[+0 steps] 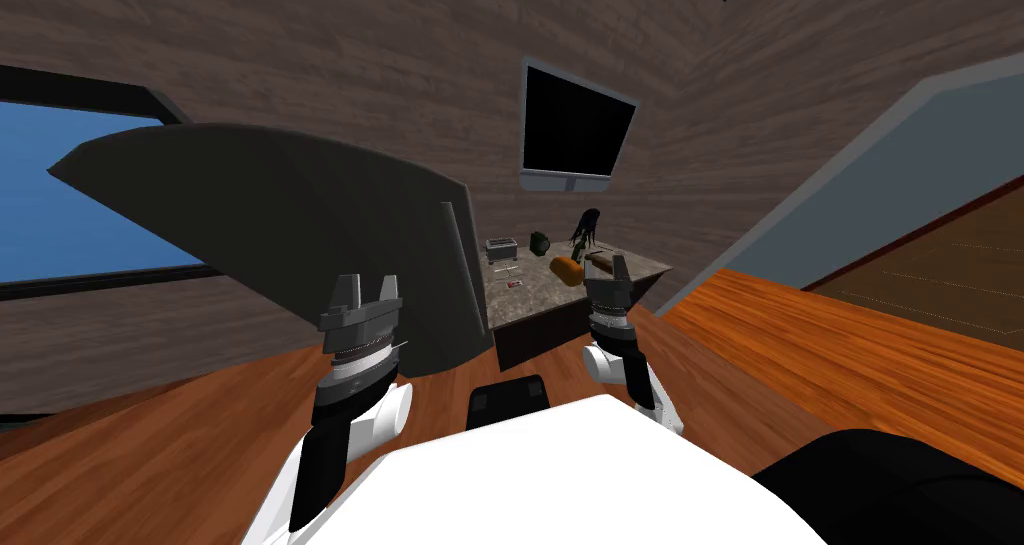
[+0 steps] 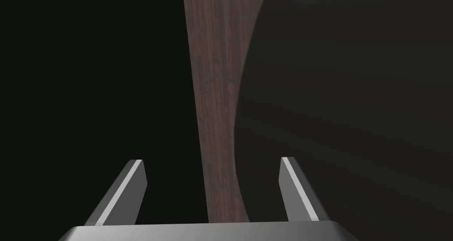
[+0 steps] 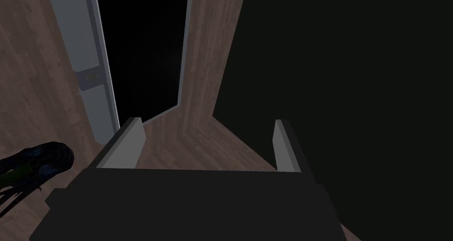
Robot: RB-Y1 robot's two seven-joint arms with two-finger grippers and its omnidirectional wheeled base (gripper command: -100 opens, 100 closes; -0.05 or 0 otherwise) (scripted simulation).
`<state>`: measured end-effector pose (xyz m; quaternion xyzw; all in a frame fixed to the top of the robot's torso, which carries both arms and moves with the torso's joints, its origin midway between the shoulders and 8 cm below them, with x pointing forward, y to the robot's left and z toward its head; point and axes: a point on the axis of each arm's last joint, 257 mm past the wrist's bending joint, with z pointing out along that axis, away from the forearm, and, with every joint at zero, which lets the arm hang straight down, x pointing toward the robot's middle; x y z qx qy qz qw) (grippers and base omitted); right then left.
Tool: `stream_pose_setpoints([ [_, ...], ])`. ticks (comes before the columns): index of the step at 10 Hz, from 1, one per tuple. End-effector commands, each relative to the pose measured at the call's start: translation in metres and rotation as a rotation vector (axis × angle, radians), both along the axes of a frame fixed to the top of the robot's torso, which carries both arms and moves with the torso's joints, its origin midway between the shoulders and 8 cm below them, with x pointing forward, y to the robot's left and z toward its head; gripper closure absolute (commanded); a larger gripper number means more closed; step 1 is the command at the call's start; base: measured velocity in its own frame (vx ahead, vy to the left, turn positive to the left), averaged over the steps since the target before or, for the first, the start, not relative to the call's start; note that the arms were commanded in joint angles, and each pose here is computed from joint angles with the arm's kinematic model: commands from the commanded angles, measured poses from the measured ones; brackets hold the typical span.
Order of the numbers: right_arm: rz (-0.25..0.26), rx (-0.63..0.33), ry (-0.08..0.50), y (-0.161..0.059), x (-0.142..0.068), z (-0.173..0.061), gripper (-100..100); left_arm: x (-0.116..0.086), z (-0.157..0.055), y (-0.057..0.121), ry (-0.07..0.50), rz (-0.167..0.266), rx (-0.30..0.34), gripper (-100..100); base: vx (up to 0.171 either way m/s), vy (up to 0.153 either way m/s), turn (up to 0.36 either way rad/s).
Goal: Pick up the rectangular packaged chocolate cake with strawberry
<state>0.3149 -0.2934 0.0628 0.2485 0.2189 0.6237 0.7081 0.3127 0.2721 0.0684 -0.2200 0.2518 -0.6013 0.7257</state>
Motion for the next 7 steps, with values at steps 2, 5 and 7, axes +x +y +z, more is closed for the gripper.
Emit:
stream_pose_setpoints([
  [2, -0.004, -0.078, 0.068, -0.001, 0.008, -0.016, -100, 0.0, 0.0, 0.0, 0.0, 0.0, 0.0, 0, -0.068, 0.019, 0.084],
  [5, -0.042, -0.175, 0.189, -0.015, 0.018, -0.049, -100, 0.0, 0.0, 0.0, 0.0, 0.0, 0.0, 0, -0.075, 0.036, 0.134],
  [7, -0.084, -0.257, 0.3, -0.033, 0.023, -0.081, -100, 0.0, 0.0, 0.0, 0.0, 0.0, 0.0, 0, -0.038, 0.069, 0.229],
])
